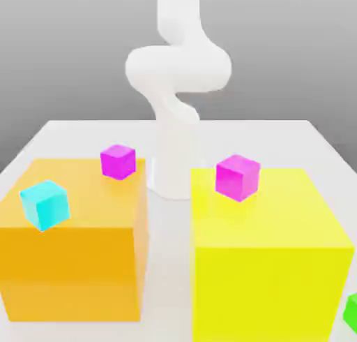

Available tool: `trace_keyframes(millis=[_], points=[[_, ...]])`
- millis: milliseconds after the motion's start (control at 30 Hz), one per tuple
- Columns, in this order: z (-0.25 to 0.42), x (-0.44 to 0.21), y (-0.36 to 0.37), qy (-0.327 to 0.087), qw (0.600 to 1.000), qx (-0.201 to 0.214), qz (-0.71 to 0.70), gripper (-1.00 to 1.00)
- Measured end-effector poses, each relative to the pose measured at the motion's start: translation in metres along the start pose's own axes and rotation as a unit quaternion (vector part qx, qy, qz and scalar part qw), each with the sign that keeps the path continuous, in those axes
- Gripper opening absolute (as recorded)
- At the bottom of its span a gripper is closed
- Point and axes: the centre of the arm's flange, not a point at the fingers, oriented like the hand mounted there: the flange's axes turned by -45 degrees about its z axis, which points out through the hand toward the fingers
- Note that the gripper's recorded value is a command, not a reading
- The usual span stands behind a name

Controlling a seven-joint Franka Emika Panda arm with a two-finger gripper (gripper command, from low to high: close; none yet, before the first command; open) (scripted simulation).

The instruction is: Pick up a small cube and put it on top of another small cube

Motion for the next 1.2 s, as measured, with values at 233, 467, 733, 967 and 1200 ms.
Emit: trace_keyframes(millis=[233,467,733,967,1200], points=[[0.119,0.003,-0.046,-0.076,0.980,0.102,-0.156,0.00],[0.229,-0.025,-0.116,-0.133,0.924,0.181,-0.309,0.00],[0.332,-0.095,-0.210,-0.182,0.819,0.248,-0.485,0.00],[0.402,-0.173,-0.268,-0.212,0.701,0.275,-0.623,0.00],[0.462,-0.254,-0.306,-0.225,0.594,0.281,-0.719,0.00]])
